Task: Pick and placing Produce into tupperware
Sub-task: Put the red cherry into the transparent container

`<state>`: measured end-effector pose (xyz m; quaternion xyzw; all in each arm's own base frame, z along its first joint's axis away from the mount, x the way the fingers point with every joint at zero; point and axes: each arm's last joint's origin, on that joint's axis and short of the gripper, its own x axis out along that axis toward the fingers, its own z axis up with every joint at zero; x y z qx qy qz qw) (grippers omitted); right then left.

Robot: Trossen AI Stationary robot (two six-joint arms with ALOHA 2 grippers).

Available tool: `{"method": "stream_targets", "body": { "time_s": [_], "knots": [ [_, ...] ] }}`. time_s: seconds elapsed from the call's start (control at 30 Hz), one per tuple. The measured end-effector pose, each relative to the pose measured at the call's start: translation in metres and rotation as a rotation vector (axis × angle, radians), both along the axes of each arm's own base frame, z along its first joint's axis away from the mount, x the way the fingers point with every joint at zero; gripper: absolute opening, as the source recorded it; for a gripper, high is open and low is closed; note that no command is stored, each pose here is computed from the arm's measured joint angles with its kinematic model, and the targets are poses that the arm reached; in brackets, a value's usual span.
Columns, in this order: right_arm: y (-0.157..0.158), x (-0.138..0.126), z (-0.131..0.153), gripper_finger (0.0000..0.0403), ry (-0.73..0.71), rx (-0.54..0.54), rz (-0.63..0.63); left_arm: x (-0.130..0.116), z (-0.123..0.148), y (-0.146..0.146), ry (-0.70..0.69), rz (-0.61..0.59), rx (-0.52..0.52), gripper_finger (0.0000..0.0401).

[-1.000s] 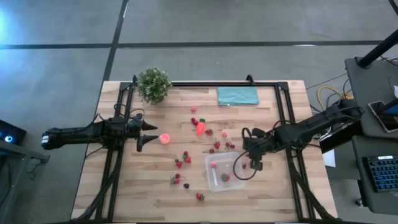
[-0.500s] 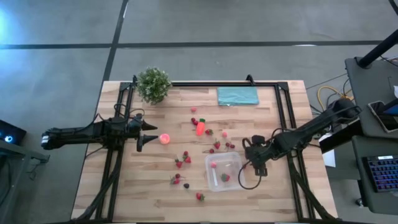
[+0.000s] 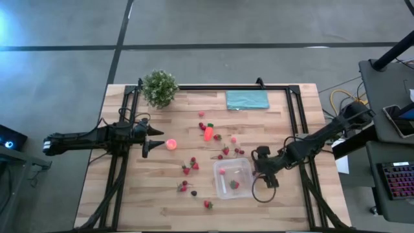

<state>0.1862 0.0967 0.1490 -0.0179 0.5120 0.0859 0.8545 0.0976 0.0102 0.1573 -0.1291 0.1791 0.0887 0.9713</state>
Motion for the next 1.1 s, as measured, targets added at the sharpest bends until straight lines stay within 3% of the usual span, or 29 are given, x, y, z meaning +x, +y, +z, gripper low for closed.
{"method": "stream_targets", "body": {
  "time_s": [0.27, 0.77, 1.1],
  "knots": [
    [0.005, -0.001, -0.004, 0.0262, -0.054, -0.021, -0.016, 0.0, 0.0, 0.0, 0.0, 0.0, 0.0, 0.0217],
    [0.015, 0.014, -0.028, 0.0257, 0.0, -0.061, -0.021, 0.0, 0.0, 0.0, 0.0, -0.001, 0.0, 0.0217],
    [0.012, 0.009, -0.024, 0.0177, 0.012, -0.065, -0.035, 0.0, 0.0, 0.0, 0.001, 0.0, 0.0, 0.0217]
  ]
}}
